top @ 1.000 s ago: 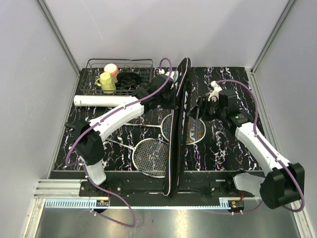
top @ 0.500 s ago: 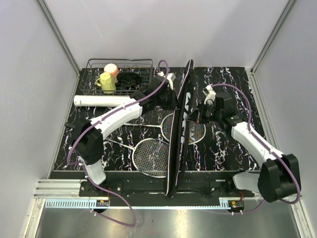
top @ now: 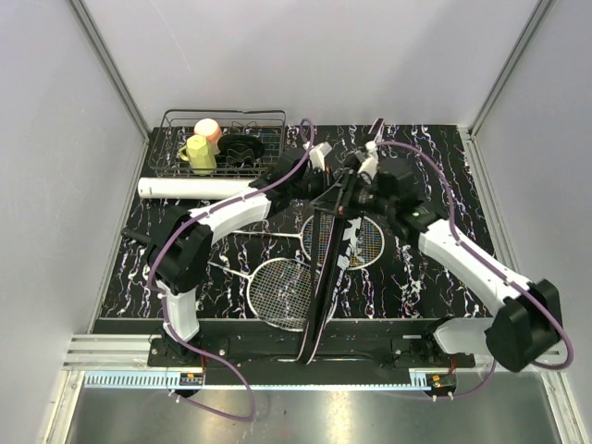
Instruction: Pack up the badminton gear
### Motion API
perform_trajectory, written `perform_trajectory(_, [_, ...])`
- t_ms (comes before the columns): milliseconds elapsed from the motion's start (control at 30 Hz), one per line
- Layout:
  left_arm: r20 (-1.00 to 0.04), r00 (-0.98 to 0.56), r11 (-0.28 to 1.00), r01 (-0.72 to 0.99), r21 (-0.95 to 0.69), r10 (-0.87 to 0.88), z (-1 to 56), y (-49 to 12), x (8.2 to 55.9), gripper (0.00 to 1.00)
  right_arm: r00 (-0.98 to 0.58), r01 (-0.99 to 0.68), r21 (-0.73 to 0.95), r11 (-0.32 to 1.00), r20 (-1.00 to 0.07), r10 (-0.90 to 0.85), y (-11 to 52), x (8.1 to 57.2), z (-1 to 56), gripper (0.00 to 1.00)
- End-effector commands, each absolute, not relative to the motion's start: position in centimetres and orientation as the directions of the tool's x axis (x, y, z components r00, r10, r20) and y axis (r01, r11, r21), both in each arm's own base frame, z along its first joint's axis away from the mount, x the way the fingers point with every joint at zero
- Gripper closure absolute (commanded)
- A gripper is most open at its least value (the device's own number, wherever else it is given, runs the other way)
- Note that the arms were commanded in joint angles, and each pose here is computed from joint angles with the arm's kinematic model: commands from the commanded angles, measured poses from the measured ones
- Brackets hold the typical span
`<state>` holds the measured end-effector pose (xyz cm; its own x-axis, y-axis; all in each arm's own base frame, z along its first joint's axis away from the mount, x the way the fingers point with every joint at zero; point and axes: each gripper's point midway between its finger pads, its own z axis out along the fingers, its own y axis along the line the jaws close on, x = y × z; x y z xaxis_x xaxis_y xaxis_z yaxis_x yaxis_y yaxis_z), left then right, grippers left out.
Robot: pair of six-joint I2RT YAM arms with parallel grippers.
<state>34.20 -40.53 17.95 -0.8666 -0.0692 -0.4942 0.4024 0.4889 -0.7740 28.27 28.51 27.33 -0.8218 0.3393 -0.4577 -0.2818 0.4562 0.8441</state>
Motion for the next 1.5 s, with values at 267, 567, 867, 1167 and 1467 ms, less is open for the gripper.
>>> perform_trajectory(267, [-0.505,-0.858,0.330,0.452,-0.829,-0.093,20.9,-40.9,33.5,1.00,-0.711,-0.273,0.492,0.826,-0.682,0.172,22.3,27.7,27.0,0.33])
perform_trajectory(567, [-0.504,-0.857,0.305,0.454,-0.837,-0.107,22.3,-40.8,33.1,1.00,-0.640,0.025,0.339,0.940,-0.717,0.275,16.5,29.5,25.2,0.48])
perform_trajectory(867, [-0.500,-0.858,0.320,0.443,-0.838,-0.121,22.6,-40.7,33.4,1.00,-0.733,0.030,0.432,0.901,-0.604,0.314,21.3,30.5,21.3,0.49])
perform_trajectory(1167, [-0.508,-0.854,0.330,0.449,-0.830,-0.115,23.0,-40.7,33.6,1.00,-0.750,0.068,0.358,0.931,-0.597,0.284,21.1,29.7,18.0,0.48])
perform_trajectory(1467, [-0.521,-0.845,0.350,0.455,-0.819,-0.121,24.1,-40.6,33.8,1.00,-0.703,0.128,0.166,0.978,-0.681,0.207,18.5,30.8,16.4,0.57])
